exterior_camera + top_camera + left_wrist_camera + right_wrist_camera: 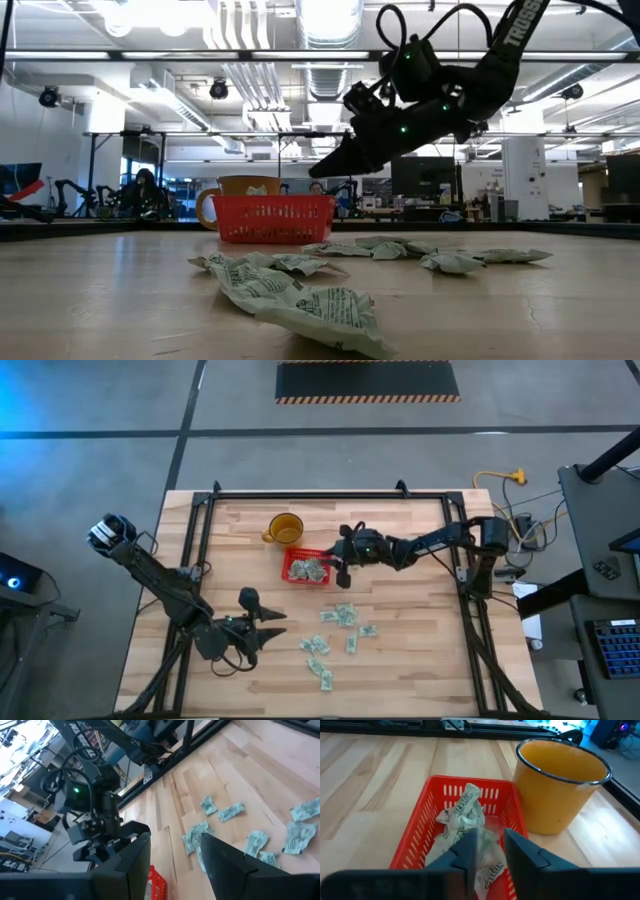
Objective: Pick and place Stevia / Truvia into bins
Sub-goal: Put the gray stevia packet into the red basket
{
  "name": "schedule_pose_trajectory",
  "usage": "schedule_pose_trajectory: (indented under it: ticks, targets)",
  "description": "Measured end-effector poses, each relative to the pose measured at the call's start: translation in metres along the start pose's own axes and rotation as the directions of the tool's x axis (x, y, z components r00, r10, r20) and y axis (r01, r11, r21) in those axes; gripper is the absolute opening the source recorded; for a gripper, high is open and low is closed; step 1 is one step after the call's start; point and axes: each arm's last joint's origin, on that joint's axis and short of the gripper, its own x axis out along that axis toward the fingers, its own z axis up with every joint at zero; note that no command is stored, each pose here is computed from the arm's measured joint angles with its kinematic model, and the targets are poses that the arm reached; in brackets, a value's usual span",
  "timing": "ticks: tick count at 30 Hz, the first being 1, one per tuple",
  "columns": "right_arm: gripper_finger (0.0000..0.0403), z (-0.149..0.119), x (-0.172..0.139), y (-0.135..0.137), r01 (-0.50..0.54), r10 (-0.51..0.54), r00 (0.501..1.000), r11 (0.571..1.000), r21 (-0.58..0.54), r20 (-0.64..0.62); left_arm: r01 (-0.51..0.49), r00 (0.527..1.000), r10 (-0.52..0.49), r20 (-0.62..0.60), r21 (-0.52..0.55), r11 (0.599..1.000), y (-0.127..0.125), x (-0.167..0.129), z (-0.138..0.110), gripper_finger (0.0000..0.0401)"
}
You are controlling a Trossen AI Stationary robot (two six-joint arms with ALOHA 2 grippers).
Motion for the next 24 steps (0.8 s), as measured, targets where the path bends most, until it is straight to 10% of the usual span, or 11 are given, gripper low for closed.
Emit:
schedule_pose_trajectory:
  ticks: [7,14,24]
  targets:
    - [0.0142,0.014,-0.012,0.009,-0.028,0.027,1.000,0.999,-0.035,-0.014,0.037,0.999,-0.038,-0.027,-0.025,0.999,-0.008,0.003,-0.014,0.0158]
    - [0.0155,0.018,-0.037,0.026,-0.097,0.084,0.973,0.994,-0.053,-0.214,0.348,0.938,-0.344,0.050,-0.131,0.928,-0.024,0.019,-0.024,0.0157]
    - [0.0138,0.011,-0.054,0.047,-0.165,0.142,0.917,0.986,-0.030,-0.373,0.341,0.939,-0.345,0.001,-0.141,0.929,-0.054,0.059,-0.046,0.0157]
